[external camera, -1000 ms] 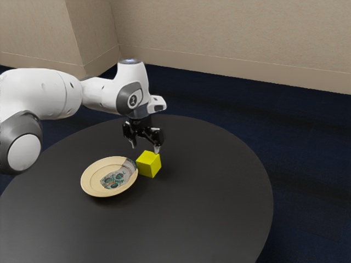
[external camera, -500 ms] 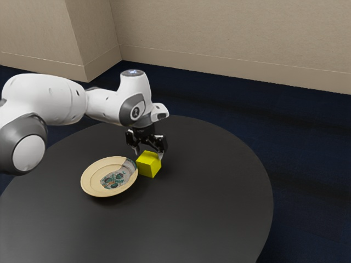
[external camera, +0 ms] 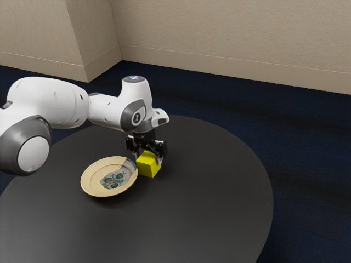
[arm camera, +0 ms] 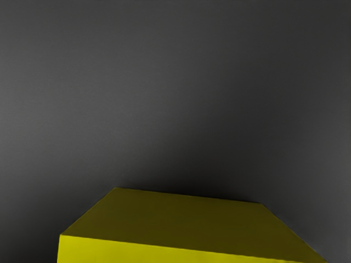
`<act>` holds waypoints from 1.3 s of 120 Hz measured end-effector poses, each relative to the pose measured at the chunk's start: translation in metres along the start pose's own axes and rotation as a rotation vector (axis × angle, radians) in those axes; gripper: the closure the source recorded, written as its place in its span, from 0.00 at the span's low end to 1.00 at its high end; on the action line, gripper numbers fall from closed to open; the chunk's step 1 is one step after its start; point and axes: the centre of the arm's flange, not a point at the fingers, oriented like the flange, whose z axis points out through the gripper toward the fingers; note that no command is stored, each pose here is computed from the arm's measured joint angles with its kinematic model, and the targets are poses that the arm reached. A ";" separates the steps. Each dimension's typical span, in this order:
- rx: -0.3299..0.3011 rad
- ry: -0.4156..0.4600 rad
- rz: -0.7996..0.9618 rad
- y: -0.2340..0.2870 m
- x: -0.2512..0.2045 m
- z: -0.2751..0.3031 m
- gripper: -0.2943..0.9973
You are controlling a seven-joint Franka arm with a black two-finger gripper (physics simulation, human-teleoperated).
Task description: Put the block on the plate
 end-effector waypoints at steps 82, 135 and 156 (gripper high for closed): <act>-0.014 0.074 0.004 0.016 0.000 -0.051 0.47; -0.023 -0.032 -0.174 -0.102 -0.095 -0.055 0.45; -0.015 -0.046 -0.179 -0.104 -0.096 -0.035 0.45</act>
